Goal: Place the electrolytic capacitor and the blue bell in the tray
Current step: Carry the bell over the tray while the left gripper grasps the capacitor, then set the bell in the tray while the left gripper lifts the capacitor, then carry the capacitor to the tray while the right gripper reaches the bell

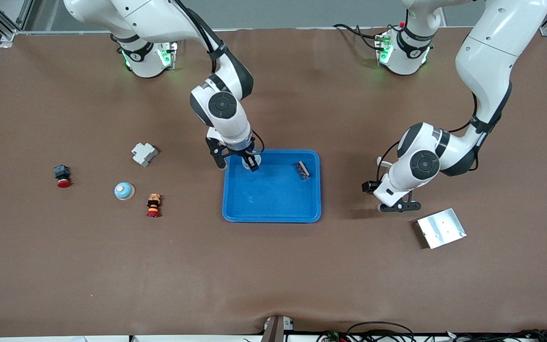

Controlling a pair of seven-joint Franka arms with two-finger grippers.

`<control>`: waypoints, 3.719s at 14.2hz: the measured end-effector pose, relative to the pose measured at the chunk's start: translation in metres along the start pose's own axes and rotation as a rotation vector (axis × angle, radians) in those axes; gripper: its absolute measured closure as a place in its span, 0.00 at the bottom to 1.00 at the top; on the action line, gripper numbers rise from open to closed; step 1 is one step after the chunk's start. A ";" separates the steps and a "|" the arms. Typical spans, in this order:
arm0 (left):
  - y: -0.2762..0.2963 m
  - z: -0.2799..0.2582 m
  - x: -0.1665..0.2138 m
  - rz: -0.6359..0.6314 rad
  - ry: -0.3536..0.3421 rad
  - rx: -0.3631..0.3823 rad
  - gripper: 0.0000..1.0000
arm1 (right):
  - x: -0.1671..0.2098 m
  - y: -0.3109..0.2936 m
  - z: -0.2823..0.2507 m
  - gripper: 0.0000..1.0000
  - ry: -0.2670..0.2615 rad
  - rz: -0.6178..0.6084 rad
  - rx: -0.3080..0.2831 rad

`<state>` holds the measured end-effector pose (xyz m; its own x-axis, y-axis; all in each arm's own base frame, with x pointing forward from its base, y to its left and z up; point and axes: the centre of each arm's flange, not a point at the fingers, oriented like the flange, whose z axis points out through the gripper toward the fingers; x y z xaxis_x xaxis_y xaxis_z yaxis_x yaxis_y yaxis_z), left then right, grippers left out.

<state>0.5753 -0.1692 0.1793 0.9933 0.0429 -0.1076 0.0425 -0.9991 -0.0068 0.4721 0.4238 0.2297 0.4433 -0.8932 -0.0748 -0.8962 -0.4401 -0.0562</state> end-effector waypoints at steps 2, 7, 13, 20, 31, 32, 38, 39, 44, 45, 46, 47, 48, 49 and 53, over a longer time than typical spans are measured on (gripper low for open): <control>0.000 0.002 0.000 0.000 -0.003 0.000 0.00 | 0.001 -0.009 0.007 0.33 0.001 0.013 0.002; 0.000 0.003 -0.001 0.000 -0.004 0.000 0.26 | 0.009 -0.025 0.034 0.33 0.024 0.015 -0.005; 0.001 0.002 0.000 0.001 -0.002 -0.002 0.66 | 0.009 -0.027 0.039 0.33 0.040 -0.002 -0.007; 0.001 0.000 0.001 -0.004 0.002 -0.003 0.66 | 0.010 -0.027 0.047 0.26 0.051 -0.013 -0.014; 0.063 -0.052 -0.006 -0.192 0.084 -0.058 0.66 | 0.047 -0.067 -0.057 0.00 0.099 -0.196 -0.196; 0.074 -0.057 -0.007 -0.213 0.093 -0.066 0.66 | 0.062 -0.070 -0.067 0.00 0.095 -0.209 -0.193; 0.136 -0.083 -0.014 -0.365 0.132 -0.119 0.66 | 0.163 -0.076 -0.114 0.00 0.074 -0.305 -0.160; 0.144 -0.085 -0.014 -0.404 0.133 -0.130 0.66 | 0.179 -0.073 -0.122 0.00 0.070 -0.332 -0.159; 0.180 -0.081 -0.012 -0.544 0.114 -0.175 0.66 | 0.280 -0.032 -0.152 0.00 0.049 -0.503 -0.152; 0.187 -0.079 -0.012 -0.557 0.110 -0.182 0.66 | 0.298 -0.022 -0.160 0.00 0.046 -0.532 -0.148; 0.193 -0.077 -0.012 -0.568 0.106 -0.189 0.66 | 0.314 -0.012 -0.169 0.00 0.045 -0.559 -0.144; 0.200 -0.076 -0.013 -0.581 0.104 -0.198 0.66 | 0.326 -0.003 -0.176 0.00 0.044 -0.582 -0.141; 0.208 -0.077 -0.013 -0.594 0.103 -0.208 0.66 | 0.335 0.004 -0.181 0.00 0.043 -0.603 -0.139; 0.215 -0.077 -0.014 -0.604 0.100 -0.214 0.66 | 0.343 0.011 -0.184 0.00 0.041 -0.621 -0.139; 0.234 -0.067 -0.018 -0.643 0.082 -0.232 0.66 | 0.384 0.041 -0.157 0.00 0.055 -0.672 -0.111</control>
<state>0.5751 -0.4036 0.2465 0.7676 0.6362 -0.0774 0.6389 -0.7503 0.1696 0.6029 0.0481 0.3548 0.9050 -0.4253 -0.0085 -0.4249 -0.9048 0.0298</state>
